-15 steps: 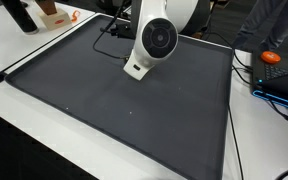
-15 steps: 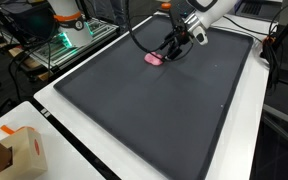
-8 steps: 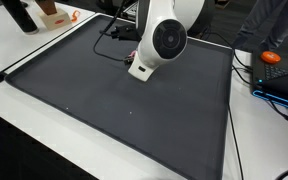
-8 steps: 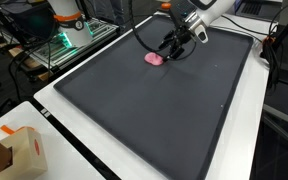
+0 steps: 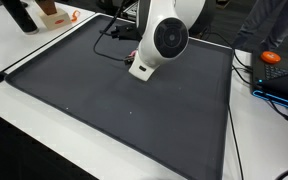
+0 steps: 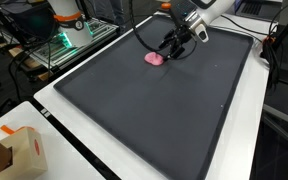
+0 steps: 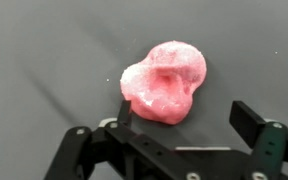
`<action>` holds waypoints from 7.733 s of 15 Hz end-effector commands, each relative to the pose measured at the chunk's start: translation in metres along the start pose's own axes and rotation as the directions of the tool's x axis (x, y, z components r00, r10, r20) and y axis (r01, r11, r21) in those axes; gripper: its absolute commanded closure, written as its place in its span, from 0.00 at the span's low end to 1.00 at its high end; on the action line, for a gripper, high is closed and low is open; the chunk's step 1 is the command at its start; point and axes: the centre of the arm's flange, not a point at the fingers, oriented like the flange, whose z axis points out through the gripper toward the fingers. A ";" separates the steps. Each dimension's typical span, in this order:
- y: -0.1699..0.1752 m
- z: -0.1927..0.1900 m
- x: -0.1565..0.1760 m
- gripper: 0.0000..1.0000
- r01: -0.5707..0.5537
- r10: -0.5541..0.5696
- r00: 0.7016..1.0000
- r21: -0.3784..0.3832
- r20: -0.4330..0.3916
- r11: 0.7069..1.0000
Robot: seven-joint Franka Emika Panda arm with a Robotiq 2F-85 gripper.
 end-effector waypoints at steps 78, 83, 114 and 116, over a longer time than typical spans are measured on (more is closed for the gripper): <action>-0.002 0.058 -0.112 1.00 0.320 -0.402 0.779 -0.245 -0.481 0.915; -0.002 0.058 -0.112 0.99 0.328 -0.409 0.780 -0.247 -0.474 0.912; -0.031 -0.002 -0.023 0.00 0.283 -0.297 0.946 -0.121 -0.128 0.952; -0.035 -0.001 -0.015 0.00 0.276 -0.294 0.951 -0.160 -0.099 0.948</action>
